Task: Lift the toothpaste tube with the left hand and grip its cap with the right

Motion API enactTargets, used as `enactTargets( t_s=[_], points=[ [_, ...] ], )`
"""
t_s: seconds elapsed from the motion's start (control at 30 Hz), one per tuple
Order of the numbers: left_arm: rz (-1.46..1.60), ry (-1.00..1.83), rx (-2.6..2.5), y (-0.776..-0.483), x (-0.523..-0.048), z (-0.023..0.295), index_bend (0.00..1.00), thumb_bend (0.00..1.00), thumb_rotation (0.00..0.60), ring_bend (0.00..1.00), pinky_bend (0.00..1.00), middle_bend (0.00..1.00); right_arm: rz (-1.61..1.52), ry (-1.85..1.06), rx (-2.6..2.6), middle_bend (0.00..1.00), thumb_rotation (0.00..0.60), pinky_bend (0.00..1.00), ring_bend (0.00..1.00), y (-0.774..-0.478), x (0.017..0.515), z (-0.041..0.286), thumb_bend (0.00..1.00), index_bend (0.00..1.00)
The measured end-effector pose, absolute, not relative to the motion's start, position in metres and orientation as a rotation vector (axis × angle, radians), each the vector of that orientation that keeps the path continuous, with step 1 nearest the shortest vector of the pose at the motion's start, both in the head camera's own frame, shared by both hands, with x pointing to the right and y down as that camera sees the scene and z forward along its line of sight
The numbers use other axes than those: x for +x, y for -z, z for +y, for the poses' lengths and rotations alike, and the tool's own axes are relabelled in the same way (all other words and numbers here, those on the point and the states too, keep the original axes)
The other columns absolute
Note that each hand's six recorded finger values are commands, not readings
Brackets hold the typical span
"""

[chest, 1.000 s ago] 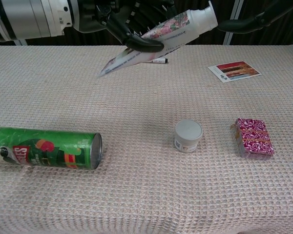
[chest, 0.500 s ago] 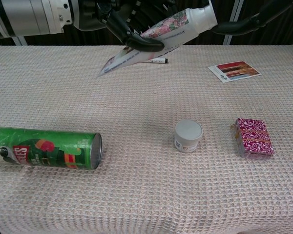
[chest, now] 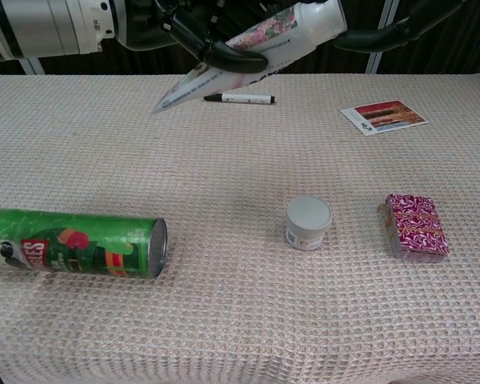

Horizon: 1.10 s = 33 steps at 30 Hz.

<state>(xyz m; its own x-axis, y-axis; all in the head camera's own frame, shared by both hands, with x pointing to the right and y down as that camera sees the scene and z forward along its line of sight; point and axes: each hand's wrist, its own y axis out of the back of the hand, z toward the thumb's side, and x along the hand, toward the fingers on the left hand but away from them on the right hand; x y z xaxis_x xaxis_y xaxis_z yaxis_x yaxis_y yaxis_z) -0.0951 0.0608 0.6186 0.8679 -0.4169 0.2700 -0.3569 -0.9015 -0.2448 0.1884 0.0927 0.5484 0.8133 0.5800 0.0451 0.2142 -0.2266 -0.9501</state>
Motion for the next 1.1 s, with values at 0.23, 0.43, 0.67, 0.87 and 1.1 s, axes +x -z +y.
enactTargets(
  t_s=[0.23,0.43,0.67,0.87,1.1],
  points=[
    [0.632,0.476,-2.889,-0.622,-0.101,0.058,0.7,0.85,0.541,0.63,0.64,0.73,-0.66,-0.349,-1.793,0.39,0.6,0.21,0.16,-0.548,0.186,0.092,0.26,0.8],
    [0.647,0.47,-2.917,-0.624,-0.102,0.059,0.7,0.85,0.535,0.63,0.64,0.73,-0.686,-0.338,-1.776,0.4,0.6,0.21,0.16,-0.549,0.186,0.091,0.28,0.81],
    [0.653,0.469,-2.948,-0.628,-0.102,0.06,0.7,0.85,0.534,0.63,0.64,0.73,-0.711,-0.318,-1.748,0.4,0.6,0.21,0.16,-0.547,0.185,0.09,0.29,0.81],
    [0.657,0.453,-2.981,-0.63,-0.101,0.061,0.7,0.85,0.533,0.63,0.64,0.73,-0.725,-0.311,-1.721,0.41,0.6,0.21,0.17,-0.547,0.185,0.09,0.29,0.82],
    [0.659,0.45,-2.997,-0.633,-0.1,0.064,0.71,0.85,0.532,0.63,0.64,0.74,-0.745,-0.306,-1.711,0.41,0.6,0.21,0.17,-0.547,0.185,0.089,0.29,0.82]
  ],
)
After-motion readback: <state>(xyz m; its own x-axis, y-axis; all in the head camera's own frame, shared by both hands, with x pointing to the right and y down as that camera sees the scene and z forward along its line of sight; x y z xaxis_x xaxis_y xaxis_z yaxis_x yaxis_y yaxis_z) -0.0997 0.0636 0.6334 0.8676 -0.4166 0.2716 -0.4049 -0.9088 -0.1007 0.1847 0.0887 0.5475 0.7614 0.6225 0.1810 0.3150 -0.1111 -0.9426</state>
